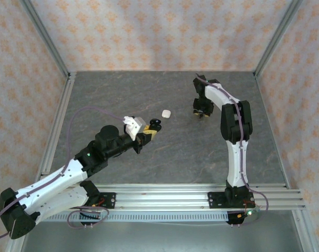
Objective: Insert wireless bluetooth earbuds into charging case
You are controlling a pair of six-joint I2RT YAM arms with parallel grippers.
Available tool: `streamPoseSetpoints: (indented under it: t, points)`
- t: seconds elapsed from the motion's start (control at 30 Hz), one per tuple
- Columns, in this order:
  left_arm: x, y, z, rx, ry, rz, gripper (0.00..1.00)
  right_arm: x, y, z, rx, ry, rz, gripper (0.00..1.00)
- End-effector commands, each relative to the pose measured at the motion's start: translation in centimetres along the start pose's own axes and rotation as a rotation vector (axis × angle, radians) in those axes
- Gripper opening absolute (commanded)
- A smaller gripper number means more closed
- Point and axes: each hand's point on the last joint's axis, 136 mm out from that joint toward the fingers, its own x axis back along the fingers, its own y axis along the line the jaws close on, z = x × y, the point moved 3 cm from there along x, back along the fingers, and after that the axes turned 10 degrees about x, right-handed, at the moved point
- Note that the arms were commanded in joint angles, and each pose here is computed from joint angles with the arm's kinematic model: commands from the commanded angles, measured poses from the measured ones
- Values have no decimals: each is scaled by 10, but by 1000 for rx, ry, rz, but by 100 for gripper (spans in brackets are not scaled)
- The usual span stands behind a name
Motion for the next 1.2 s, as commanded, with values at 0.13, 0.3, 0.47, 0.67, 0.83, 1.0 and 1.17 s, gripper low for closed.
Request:
streamPoseSetpoints:
  t: [0.13,0.3,0.47,0.67,0.83,1.0,1.17]
  points:
    - [1,1,-10,-23,-31,-18,0,-7,-3,5,5,42,1,33]
    - [0,1,-10,-17,-28,-18,0,-6,-1,11,1,49,-26,22]
    - [0,1,-11,-10,-28,-15,0,-2,0,18,-7,49,-53,16]
    - [3,0,-12,-6,-39,-14,0,25,6,24,-36,-28,-156,12]
    - [5,1,-18,-5,-76,-19,0,73,7,31,-91,-167,-271,9]
    - [5,-1,-27,-15,-103,-14,0,126,1,50,-105,-303,-277,8]
    - [3,-3,-34,-23,-153,1,0,179,-2,81,-102,-439,-315,8]
